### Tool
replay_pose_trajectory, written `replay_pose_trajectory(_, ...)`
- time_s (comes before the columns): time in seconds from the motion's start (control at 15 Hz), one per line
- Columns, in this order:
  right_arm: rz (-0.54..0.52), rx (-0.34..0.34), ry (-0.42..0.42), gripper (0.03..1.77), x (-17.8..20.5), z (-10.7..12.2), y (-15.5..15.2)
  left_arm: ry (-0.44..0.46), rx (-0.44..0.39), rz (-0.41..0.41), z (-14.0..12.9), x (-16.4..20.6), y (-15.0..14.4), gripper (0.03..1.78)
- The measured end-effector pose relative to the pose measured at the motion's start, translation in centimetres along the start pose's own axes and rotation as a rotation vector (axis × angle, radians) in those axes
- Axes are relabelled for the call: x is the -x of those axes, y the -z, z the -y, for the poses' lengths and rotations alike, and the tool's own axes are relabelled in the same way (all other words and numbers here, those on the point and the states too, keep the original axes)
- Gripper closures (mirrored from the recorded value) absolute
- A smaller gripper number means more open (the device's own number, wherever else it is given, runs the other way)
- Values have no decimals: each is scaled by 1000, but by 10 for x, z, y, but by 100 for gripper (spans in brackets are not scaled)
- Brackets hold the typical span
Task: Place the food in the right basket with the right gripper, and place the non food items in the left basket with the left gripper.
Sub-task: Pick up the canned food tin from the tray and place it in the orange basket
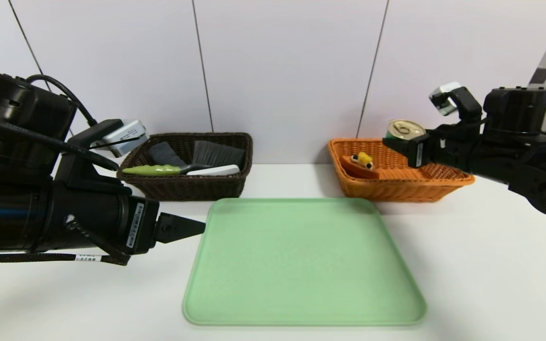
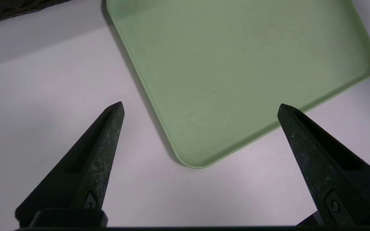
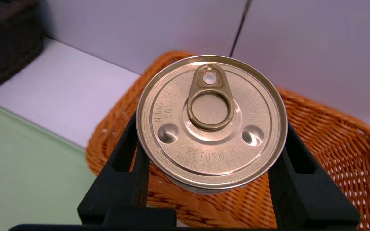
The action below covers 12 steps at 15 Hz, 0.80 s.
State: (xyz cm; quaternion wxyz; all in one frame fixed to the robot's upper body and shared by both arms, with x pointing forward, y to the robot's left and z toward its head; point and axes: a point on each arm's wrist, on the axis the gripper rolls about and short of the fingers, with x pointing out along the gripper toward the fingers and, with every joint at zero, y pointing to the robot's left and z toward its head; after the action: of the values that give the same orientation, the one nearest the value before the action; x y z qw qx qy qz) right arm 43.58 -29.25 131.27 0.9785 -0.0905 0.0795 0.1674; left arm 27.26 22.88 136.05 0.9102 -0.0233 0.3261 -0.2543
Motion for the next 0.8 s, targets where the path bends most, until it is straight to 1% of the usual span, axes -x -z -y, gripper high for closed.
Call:
replay_pose_trajectory(0.33, -73, -24, 80, 81, -22, 25, 20, -2, 2, -5, 0, -1, 1, 12)
replay_pose_trajectory(0.6, -115, -40, 114, 81, -35, 42, 38, -3, 4, -8, 0, -1, 2, 12)
replay_pose_trajectory(0.8, -151, -53, 124, 81, -40, 50, 46, -3, 4, -9, -1, -2, 2, 12)
